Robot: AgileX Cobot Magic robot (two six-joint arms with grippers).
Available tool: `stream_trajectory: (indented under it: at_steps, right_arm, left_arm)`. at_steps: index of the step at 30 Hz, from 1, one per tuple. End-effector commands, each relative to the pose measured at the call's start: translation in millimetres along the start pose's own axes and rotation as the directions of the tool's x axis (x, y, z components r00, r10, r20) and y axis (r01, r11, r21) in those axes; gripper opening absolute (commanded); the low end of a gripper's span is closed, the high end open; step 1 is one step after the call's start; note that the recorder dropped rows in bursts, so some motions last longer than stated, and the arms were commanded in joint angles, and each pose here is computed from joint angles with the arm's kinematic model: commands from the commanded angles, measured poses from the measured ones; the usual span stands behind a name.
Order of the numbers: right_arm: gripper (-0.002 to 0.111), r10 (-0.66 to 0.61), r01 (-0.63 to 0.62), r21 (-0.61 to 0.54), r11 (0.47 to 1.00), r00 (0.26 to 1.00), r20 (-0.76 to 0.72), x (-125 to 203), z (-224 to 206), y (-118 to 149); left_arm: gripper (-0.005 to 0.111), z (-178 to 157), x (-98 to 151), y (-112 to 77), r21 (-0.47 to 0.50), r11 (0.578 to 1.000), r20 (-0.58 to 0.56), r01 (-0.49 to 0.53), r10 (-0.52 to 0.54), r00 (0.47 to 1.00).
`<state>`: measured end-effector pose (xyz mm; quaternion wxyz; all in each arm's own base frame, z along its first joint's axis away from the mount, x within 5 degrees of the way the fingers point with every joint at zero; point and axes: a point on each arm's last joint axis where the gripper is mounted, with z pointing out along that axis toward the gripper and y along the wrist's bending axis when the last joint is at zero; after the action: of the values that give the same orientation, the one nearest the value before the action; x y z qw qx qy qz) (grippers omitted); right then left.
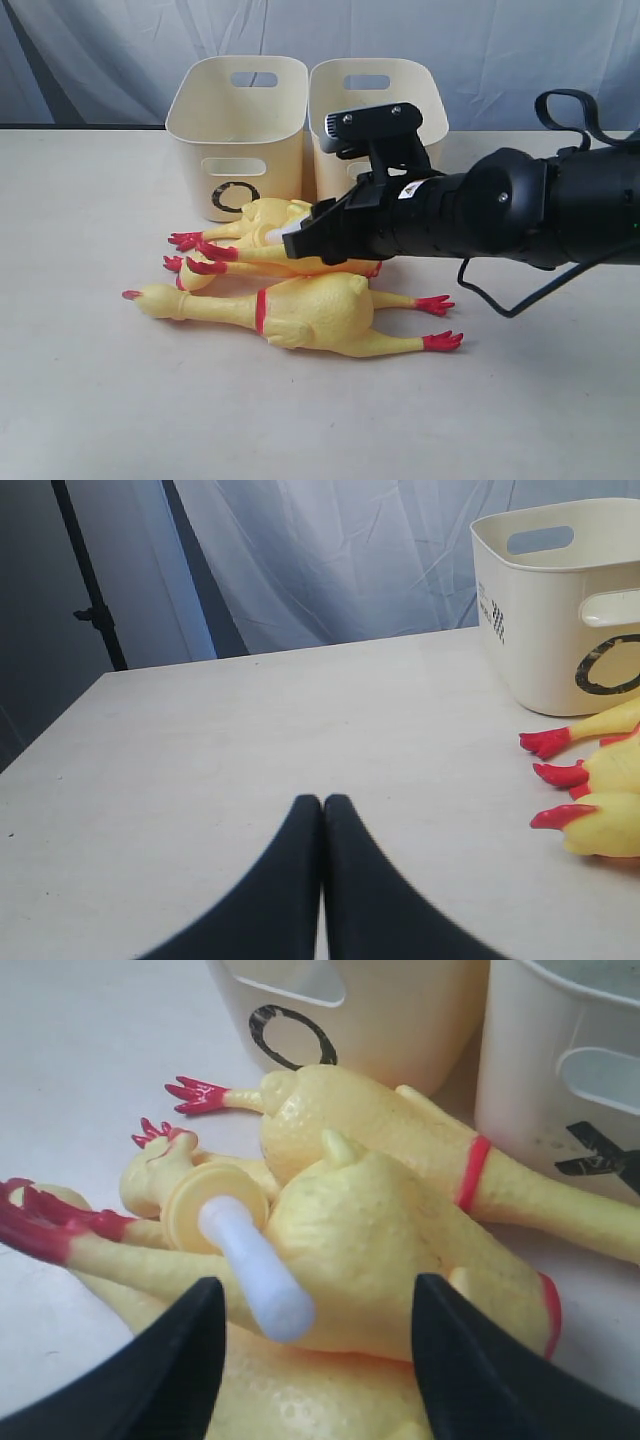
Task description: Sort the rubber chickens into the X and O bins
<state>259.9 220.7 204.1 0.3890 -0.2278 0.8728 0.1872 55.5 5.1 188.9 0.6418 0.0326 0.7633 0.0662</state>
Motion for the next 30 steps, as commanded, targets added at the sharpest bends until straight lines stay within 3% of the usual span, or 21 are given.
stream_trajectory:
  at_steps: [1, 12, 14, 19, 30]
  right_arm:
    - [0.053, 0.009, -0.009, 0.006, 1.0, 1.0, 0.026, -1.4, 0.1, 3.1]
    - [0.053, -0.011, 0.012, -0.019, 1.0, 0.998, 0.061, -7.6, -0.8, 17.1]
    - [0.048, -0.011, 0.012, -0.018, 1.0, 0.998, 0.063, -7.8, -0.8, 17.0]
    - [0.023, -0.011, 0.012, -0.023, 1.0, 0.999, 0.053, -7.0, -0.8, 17.4]
    - [0.021, -0.011, 0.012, -0.027, 1.0, 0.999, 0.047, -6.4, -0.8, 17.8]
  left_arm:
    - [0.0, -0.7, -3.6, 0.1, 0.001, 1.0, 0.028, 0.004, -0.004, 1.0]
    - [0.0, -0.7, -3.6, 0.1, 0.001, 1.0, 0.028, 0.004, -0.004, 1.0]
    - [0.0, -0.7, -3.6, 0.1, 0.001, 1.0, 0.028, 0.004, -0.004, 1.0]
    - [0.0, -0.7, -3.6, 0.1, 0.001, 1.0, 0.028, 0.004, -0.004, 1.0]
    - [0.0, -0.7, -3.6, 0.1, 0.001, 1.0, 0.028, 0.004, -0.004, 1.0]
